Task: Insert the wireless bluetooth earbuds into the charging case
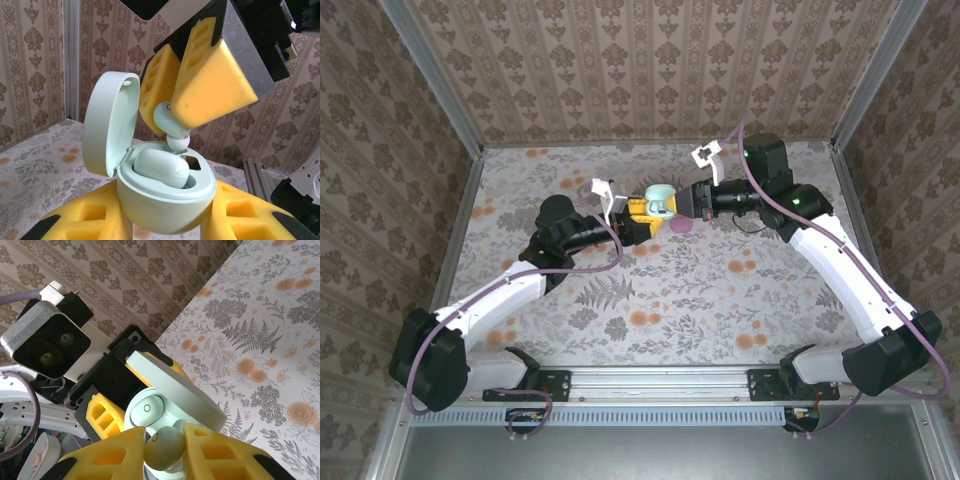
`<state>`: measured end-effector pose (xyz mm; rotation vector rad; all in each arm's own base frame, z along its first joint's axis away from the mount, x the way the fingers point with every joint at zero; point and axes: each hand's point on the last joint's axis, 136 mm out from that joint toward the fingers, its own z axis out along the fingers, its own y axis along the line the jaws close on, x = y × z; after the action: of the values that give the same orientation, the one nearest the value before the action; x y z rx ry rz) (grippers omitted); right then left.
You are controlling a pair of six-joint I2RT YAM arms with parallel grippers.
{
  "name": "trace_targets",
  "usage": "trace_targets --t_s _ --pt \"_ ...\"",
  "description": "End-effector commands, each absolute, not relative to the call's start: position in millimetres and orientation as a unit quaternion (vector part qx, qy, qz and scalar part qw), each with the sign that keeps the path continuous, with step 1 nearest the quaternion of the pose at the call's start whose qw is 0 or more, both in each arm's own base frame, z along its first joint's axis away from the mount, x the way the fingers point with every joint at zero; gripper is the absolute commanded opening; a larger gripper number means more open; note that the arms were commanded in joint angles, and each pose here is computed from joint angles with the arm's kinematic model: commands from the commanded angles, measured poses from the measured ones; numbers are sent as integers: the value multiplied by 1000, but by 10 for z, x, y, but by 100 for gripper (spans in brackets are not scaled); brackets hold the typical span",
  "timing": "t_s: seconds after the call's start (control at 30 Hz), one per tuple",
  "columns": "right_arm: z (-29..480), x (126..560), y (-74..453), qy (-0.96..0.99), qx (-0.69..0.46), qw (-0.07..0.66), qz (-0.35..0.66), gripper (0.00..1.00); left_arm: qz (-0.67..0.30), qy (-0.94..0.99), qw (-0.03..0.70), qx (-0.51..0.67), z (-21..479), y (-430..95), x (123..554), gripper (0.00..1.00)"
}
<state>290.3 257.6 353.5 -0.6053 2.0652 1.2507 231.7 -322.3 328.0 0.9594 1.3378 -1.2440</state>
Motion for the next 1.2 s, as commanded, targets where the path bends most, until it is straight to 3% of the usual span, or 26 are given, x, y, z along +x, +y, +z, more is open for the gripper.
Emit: trace_targets --t_s 0.0,1.17 --pt "3594 2938 2612 782 -234 332 473 25 -522 518 535 416 3546 -3239 2230 29" --pt "3675 2951 2549 792 -209 343 459 43 -515 520 542 414 3554 -3236 2249 29"
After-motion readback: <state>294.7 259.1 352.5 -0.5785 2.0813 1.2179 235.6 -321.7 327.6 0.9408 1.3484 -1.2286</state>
